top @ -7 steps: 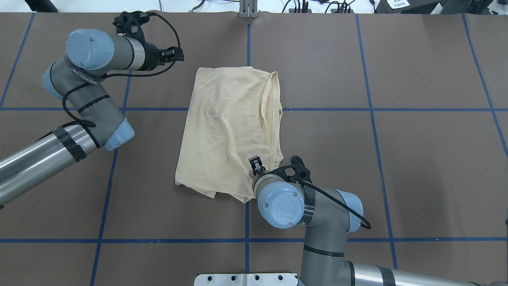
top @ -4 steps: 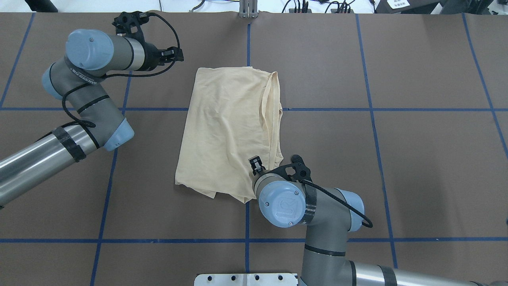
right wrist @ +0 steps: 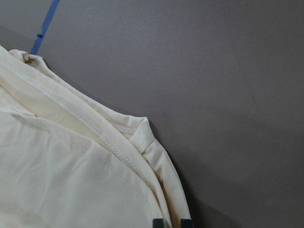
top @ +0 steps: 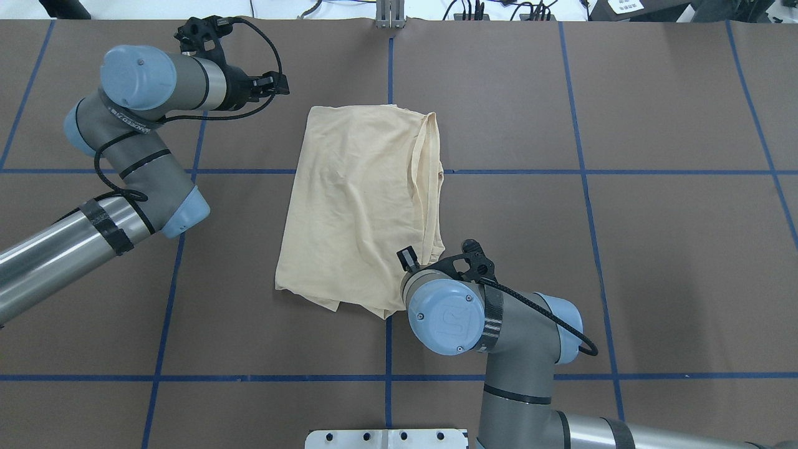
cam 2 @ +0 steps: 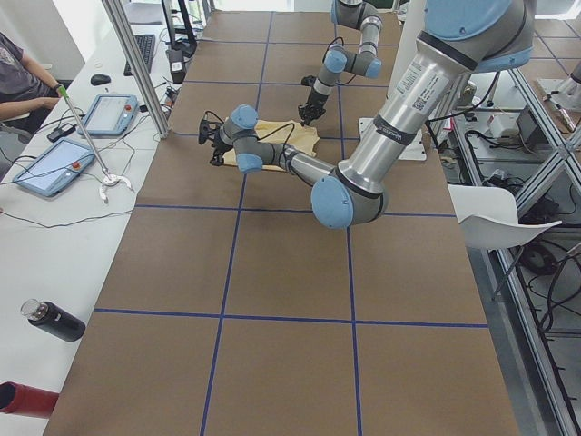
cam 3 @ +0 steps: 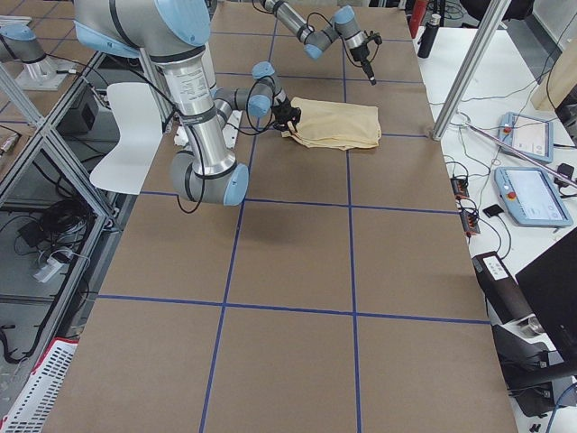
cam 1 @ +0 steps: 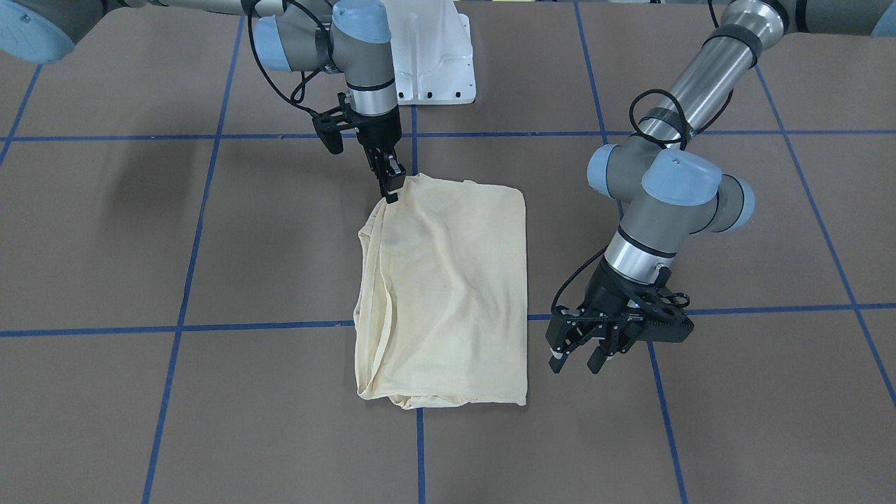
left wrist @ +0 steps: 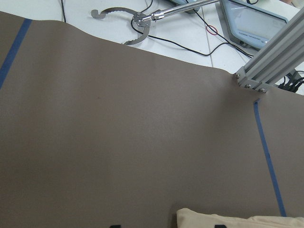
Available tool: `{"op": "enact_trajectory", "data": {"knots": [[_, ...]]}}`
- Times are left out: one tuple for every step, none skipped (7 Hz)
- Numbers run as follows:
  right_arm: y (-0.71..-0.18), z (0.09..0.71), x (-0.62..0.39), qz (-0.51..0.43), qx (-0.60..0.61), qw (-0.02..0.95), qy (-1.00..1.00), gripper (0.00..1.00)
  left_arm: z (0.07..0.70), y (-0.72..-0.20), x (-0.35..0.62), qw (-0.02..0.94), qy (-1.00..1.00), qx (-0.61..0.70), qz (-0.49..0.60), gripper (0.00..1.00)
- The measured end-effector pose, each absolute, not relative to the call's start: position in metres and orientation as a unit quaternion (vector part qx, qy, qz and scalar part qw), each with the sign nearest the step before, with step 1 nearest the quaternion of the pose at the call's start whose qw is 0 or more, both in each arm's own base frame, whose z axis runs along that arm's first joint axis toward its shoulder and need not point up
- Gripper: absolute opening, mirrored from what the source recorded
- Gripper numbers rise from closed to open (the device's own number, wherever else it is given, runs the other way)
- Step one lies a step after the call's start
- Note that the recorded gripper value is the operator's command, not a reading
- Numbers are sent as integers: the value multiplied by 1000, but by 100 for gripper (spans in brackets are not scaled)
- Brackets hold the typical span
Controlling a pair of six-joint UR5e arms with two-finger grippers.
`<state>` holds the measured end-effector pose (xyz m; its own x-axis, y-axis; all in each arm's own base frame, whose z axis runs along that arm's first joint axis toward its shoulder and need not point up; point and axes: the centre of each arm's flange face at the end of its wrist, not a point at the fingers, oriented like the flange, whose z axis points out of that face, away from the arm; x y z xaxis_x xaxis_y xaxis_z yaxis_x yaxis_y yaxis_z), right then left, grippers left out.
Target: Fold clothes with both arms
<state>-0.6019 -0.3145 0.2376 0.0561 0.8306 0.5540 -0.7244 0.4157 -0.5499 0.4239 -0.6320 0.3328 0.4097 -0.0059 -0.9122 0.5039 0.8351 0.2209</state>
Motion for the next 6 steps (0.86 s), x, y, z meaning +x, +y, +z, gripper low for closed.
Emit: {"op": "enact_trajectory", "data": {"knots": [[-314, 238, -602, 537, -62, 724, -428, 43, 333, -632, 424, 805, 520, 239, -159, 72], [-314, 238, -602, 536, -62, 725, -428, 45, 333, -632, 424, 805, 520, 239, -159, 72], [-314, 238, -602, 537, -62, 725, -428, 46, 333, -632, 424, 805, 519, 239, -159, 72], [-314, 239, -602, 537, -62, 725, -427, 48, 334, -632, 424, 805, 519, 239, -159, 72], [-315, 239, -603, 538, -61, 725, -426, 48, 334, -632, 424, 805, 519, 239, -159, 72], [-315, 240, -604, 538, -60, 725, -425, 48, 334, -632, 424, 805, 519, 239, -159, 72]]}}
